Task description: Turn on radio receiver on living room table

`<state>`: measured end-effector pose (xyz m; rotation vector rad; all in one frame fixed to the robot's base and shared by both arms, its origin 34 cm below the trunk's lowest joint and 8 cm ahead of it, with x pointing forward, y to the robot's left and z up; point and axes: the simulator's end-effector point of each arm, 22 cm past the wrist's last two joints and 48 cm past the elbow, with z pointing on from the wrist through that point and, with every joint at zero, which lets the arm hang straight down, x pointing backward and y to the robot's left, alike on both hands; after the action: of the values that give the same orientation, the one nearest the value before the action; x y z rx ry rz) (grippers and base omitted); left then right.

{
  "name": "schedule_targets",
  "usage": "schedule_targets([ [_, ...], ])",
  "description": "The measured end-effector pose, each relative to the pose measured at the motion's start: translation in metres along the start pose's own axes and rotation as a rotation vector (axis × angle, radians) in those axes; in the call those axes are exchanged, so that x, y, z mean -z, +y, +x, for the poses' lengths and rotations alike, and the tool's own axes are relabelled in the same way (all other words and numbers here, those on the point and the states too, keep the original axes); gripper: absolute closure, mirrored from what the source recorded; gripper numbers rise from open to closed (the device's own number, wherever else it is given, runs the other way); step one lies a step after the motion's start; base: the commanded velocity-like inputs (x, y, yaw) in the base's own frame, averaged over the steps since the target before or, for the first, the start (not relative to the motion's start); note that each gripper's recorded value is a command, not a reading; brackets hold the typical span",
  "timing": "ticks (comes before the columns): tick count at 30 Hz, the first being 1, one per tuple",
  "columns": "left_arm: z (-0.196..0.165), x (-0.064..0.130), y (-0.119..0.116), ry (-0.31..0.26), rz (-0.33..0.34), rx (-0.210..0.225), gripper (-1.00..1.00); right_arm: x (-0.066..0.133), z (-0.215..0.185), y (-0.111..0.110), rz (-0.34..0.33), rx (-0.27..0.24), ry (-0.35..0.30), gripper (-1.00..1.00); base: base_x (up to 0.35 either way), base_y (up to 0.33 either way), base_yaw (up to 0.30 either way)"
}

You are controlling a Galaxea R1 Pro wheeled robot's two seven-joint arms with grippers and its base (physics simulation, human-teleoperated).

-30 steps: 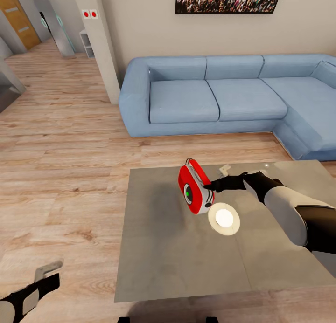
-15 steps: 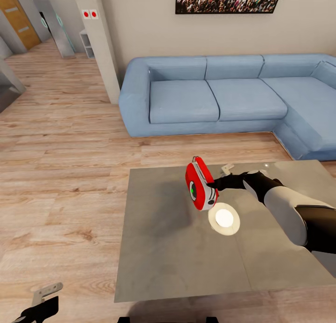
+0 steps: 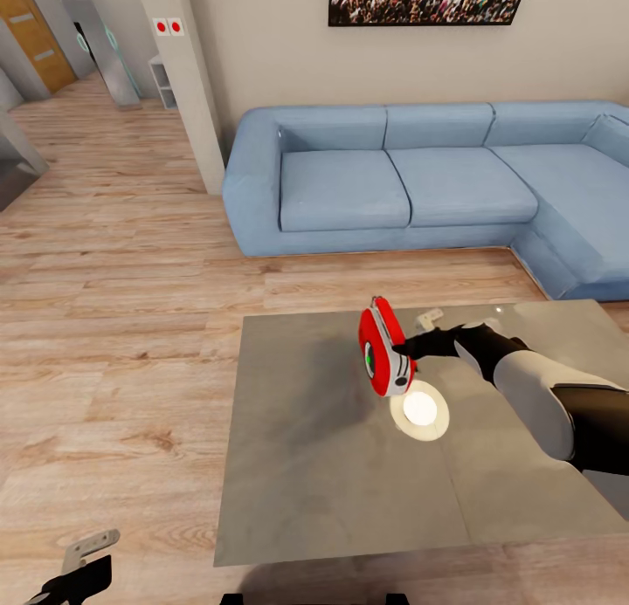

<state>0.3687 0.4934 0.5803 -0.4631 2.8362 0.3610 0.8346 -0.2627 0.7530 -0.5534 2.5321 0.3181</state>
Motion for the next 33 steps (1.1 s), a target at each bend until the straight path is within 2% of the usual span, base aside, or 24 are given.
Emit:
schedule_targets([
  [9, 0.000, 0.000, -0.001, 0.001, 0.003, 0.001, 1.00, 0.000, 0.006, -0.017, 0.081, -0.015, 0.027, 1.00, 0.000, 0.000, 0.000],
  [15, -0.001, 0.000, 0.001, -0.001, -0.001, 0.006, 1.00, -0.001, 0.016, -0.016, 0.084, -0.022, 0.048, 1.00, 0.000, 0.000, 0.000],
  [33, -0.001, -0.007, -0.002, 0.000, -0.002, 0.012, 1.00, -0.009, 0.019, -0.017, 0.081, -0.029, 0.048, 1.00, 0.000, 0.000, 0.000],
])
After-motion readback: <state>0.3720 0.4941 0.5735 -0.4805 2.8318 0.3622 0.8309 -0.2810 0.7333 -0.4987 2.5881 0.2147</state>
